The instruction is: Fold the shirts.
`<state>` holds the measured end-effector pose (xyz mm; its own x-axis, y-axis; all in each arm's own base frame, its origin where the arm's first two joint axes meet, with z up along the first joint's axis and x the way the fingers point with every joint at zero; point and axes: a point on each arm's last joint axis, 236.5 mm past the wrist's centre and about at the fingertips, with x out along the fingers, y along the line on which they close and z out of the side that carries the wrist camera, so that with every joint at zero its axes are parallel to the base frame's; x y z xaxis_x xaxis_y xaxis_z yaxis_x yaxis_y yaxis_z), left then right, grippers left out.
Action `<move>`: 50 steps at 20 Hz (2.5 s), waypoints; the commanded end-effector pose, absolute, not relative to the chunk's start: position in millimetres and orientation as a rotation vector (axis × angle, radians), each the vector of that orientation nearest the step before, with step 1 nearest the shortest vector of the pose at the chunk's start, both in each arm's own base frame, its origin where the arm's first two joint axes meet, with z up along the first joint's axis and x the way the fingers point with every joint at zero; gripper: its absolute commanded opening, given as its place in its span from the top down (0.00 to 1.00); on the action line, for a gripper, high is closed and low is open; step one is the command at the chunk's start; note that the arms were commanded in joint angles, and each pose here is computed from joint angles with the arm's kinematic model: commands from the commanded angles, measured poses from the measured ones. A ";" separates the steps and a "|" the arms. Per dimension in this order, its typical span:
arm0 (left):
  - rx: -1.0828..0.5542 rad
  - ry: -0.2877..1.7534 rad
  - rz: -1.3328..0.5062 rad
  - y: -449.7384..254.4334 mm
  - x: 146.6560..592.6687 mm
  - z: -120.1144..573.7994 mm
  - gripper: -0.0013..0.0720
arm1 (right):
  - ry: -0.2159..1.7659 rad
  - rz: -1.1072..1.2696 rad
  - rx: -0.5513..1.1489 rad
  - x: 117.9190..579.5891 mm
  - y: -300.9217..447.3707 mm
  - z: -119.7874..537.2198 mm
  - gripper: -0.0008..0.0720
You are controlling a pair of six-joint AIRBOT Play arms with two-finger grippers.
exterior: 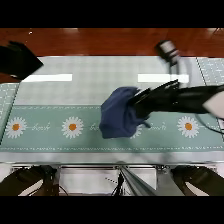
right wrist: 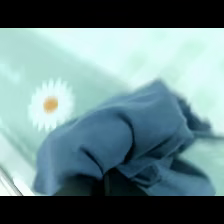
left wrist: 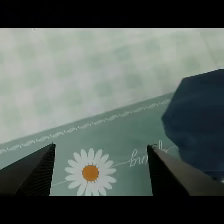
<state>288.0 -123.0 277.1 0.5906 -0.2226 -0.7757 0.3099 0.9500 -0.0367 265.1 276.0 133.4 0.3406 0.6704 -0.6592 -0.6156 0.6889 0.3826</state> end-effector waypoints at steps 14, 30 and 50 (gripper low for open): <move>-0.013 1.469 -0.476 -176.7 221.2 25.7 0.06 | 1.106 0.353 -0.241 302.0 100.7 70.7 0.25; -0.243 1.506 -0.621 -202.7 155.9 -50.5 0.06 | 1.296 0.606 0.387 235.6 140.0 -20.7 0.24; -0.372 1.461 -0.601 -236.4 182.8 -66.6 0.96 | 1.262 0.599 0.373 241.9 227.7 -92.8 0.51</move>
